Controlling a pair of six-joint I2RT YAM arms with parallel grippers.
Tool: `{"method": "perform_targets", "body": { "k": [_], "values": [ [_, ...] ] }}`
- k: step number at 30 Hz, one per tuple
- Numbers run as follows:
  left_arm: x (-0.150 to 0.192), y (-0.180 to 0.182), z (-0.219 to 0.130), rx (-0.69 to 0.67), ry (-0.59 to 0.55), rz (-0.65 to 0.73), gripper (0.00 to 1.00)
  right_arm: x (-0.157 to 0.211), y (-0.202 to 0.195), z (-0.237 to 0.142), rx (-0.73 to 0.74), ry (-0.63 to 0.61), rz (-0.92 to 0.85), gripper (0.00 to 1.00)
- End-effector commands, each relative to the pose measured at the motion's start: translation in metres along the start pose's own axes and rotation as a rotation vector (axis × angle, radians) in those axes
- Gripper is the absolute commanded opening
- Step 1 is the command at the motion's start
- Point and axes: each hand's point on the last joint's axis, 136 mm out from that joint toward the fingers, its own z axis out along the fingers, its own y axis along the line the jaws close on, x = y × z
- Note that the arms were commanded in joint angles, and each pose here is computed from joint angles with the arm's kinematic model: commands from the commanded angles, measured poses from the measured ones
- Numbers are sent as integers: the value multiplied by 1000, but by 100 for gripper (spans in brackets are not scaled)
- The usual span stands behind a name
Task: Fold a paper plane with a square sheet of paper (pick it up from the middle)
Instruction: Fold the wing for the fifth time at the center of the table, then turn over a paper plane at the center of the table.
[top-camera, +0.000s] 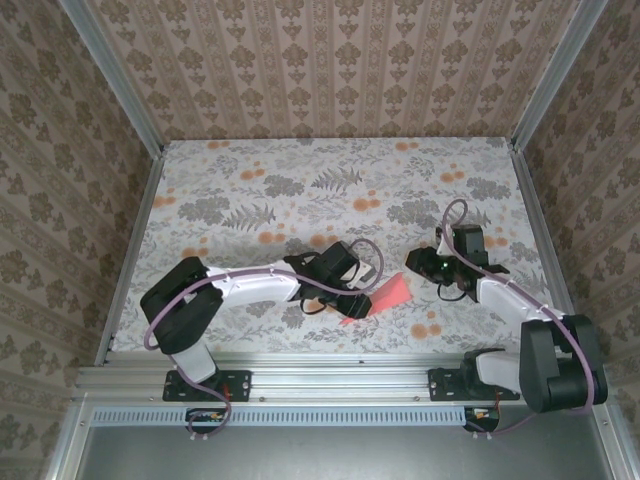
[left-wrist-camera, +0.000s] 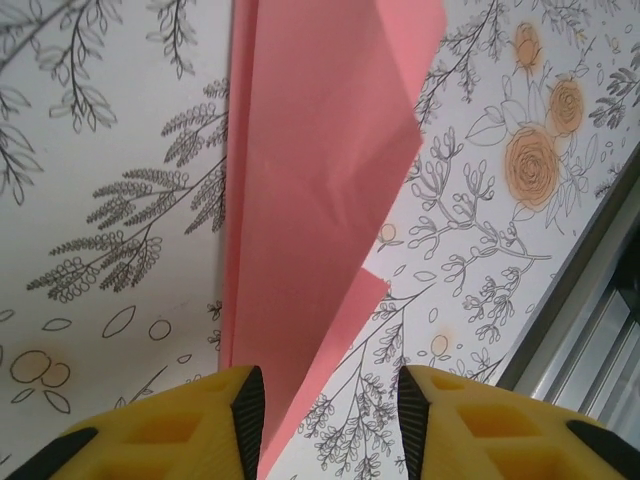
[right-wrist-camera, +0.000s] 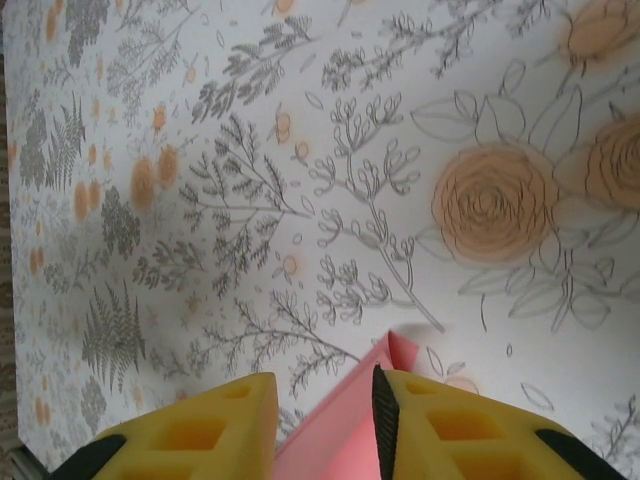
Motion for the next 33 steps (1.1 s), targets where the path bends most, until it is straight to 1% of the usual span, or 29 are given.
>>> {"method": "perform_targets", "body": {
  "k": [1, 4, 10, 12, 16, 23, 27, 29, 33],
  "values": [
    [7, 6, -3, -88, 52, 59, 44, 20, -2, -4, -8, 53, 5, 36],
    [10, 9, 5, -124, 88, 85, 45, 25, -3, -6, -11, 57, 4, 38],
    [10, 15, 17, -147, 113, 89, 45, 30, -4, -8, -12, 63, 3, 39],
    [12, 21, 19, -164, 122, 81, 42, 31, -4, -8, -13, 65, 4, 40],
    [13, 29, 22, -179, 124, 57, 31, 33, -3, -9, -22, 70, 5, 40],
    [12, 32, 22, -154, 120, 35, 13, 43, 6, -8, -67, 101, 18, 41],
    [13, 34, 22, -125, 115, 5, 8, 55, 16, -8, -116, 126, 54, 42],
    [12, 34, 20, -102, 105, -14, 5, 61, 18, -9, -126, 135, 81, 45],
    [9, 35, 16, -65, 81, -43, 3, 71, 22, -15, -135, 135, 126, 50]
  ]
}}
